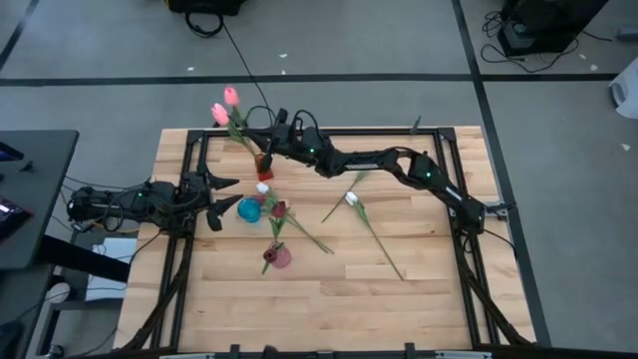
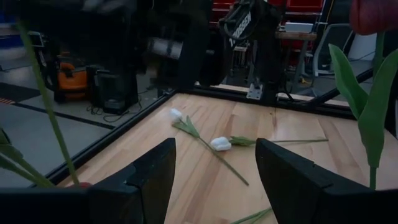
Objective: Sort flowers into vase by color
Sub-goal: Put the pink tulip into the red vase
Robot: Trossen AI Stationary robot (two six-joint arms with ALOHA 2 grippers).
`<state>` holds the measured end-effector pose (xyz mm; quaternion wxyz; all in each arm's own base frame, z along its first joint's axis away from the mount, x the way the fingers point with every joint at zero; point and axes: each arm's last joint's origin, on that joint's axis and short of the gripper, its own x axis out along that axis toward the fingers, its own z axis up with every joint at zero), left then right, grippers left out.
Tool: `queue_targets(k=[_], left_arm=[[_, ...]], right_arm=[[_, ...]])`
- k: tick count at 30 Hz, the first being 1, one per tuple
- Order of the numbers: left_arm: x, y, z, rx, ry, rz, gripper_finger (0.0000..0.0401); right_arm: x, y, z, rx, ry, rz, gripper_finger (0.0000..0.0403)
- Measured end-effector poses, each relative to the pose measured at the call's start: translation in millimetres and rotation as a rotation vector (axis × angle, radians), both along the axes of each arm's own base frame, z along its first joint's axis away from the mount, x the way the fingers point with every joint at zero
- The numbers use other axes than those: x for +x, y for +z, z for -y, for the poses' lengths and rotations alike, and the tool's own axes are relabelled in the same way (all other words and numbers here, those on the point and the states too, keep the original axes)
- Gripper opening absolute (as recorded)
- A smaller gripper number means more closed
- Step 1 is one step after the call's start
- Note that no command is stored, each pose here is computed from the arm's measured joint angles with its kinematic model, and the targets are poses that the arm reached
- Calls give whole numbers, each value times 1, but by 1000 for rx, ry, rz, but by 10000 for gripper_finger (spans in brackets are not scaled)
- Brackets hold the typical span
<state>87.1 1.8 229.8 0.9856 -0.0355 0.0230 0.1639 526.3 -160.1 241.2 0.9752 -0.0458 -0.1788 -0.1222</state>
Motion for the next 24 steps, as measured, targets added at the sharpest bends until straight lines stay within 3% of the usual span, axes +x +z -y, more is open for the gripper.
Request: queue_targets(k=[11, 24], left_arm=[[0, 0, 0, 7, 0, -5, 227], [0, 0, 0, 7, -1, -6, 227]], right_arm=[[1, -5, 5, -32, -31, -80, 9], [-3, 7, 7, -40, -31, -47, 9]])
